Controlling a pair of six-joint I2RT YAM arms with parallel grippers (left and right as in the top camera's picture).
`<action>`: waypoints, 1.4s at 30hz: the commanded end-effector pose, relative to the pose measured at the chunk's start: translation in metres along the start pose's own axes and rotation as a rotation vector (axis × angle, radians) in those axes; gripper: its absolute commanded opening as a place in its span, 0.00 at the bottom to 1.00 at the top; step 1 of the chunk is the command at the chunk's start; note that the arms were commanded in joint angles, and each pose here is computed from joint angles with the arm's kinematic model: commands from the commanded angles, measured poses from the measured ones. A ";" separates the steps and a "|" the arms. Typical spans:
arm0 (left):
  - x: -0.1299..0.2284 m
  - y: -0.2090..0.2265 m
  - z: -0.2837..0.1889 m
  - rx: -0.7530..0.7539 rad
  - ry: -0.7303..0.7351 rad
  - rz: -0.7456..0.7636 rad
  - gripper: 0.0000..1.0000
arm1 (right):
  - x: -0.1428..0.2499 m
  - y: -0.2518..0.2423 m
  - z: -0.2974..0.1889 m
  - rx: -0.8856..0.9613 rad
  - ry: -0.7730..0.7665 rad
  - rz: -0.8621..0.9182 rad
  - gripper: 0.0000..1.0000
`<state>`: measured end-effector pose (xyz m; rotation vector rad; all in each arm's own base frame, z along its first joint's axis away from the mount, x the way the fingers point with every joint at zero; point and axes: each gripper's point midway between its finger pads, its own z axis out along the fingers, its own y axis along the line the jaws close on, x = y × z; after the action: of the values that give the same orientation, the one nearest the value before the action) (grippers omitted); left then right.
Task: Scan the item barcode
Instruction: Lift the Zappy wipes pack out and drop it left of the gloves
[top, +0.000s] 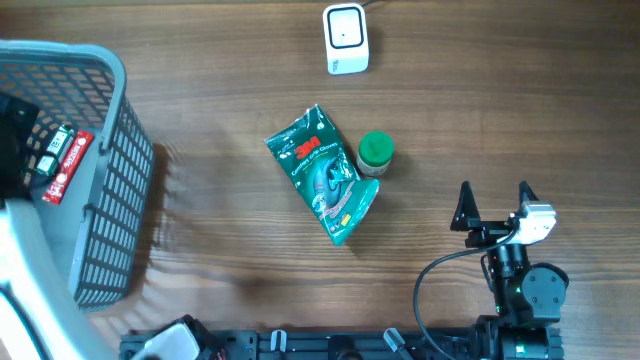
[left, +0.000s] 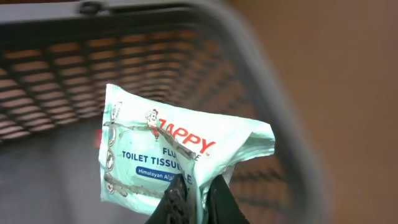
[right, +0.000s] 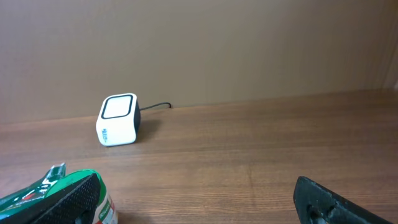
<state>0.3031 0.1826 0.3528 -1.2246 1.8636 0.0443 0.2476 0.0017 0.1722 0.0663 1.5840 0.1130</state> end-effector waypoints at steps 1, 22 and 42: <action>0.026 -0.072 -0.078 0.389 0.051 0.042 0.04 | -0.001 -0.001 0.000 0.009 -0.008 0.018 1.00; 0.373 -0.095 -0.042 0.125 0.533 0.962 0.04 | -0.001 -0.001 0.000 0.009 -0.008 0.017 1.00; 0.230 -0.185 -0.116 0.398 0.154 0.703 1.00 | -0.001 -0.001 0.000 0.009 -0.008 0.017 1.00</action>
<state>0.3288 -0.1710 0.2299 -0.1372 2.5117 0.0215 0.2476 0.0017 0.1723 0.0662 1.5837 0.1130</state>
